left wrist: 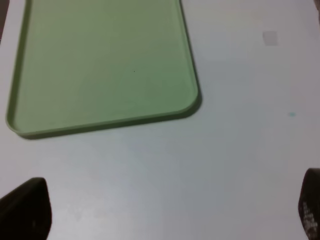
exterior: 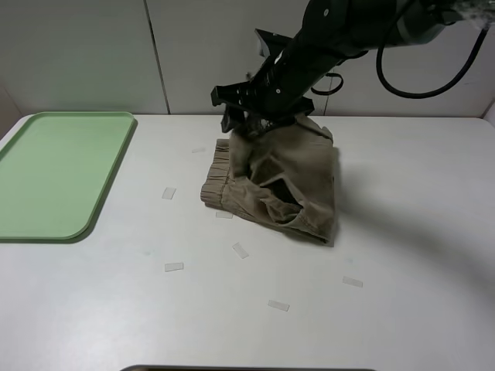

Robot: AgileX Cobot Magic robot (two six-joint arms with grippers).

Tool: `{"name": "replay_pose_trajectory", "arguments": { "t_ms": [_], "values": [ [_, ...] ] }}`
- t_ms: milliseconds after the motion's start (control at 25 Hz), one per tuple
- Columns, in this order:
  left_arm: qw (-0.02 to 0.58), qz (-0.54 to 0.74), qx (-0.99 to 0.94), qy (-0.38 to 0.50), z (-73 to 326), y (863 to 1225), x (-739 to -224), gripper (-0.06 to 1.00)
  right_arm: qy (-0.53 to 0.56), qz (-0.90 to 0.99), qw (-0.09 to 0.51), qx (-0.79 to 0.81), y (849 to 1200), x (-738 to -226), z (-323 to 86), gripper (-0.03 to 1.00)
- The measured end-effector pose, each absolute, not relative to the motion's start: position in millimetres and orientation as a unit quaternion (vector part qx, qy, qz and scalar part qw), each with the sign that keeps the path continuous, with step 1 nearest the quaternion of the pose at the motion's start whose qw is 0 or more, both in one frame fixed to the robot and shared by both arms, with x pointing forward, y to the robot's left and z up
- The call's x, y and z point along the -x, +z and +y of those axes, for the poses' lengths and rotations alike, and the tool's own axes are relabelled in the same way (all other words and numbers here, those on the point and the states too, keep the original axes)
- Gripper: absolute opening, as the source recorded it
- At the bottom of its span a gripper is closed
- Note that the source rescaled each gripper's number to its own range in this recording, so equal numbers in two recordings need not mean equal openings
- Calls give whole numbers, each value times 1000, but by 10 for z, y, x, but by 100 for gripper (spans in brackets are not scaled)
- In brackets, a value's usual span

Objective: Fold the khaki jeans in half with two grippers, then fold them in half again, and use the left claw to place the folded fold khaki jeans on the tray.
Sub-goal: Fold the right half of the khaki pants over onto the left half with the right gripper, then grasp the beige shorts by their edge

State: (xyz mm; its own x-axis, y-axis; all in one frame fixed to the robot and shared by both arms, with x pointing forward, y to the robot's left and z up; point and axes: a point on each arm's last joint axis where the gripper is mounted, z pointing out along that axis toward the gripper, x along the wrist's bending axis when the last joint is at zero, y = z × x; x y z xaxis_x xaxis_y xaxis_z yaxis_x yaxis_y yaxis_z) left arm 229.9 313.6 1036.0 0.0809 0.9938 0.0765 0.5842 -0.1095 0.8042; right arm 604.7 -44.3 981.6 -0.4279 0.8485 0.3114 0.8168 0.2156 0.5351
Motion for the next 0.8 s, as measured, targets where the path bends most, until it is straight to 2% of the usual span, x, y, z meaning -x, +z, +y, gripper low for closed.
{"name": "replay_pose_trajectory", "arguments": {
  "t_ms": [160,320,480,640,800],
  "values": [
    [309,591,-667,332,3137,10361,-2299,100,340,787,30,-514,9834,-6033,-386,86],
    [308,591,-667,334,3140,10361,-2300,100,338,795,47,-502,9833,-6047,-399,87],
    [307,591,-666,335,3143,10364,-2299,100,320,821,94,-464,9856,-6072,-458,87],
    [307,591,-666,335,3143,10364,-2299,100,297,833,159,-438,9994,-6173,-697,87],
    [307,591,-666,335,3143,10364,-2299,100,241,820,189,-483,10067,-6293,-1128,87]
  ]
}}
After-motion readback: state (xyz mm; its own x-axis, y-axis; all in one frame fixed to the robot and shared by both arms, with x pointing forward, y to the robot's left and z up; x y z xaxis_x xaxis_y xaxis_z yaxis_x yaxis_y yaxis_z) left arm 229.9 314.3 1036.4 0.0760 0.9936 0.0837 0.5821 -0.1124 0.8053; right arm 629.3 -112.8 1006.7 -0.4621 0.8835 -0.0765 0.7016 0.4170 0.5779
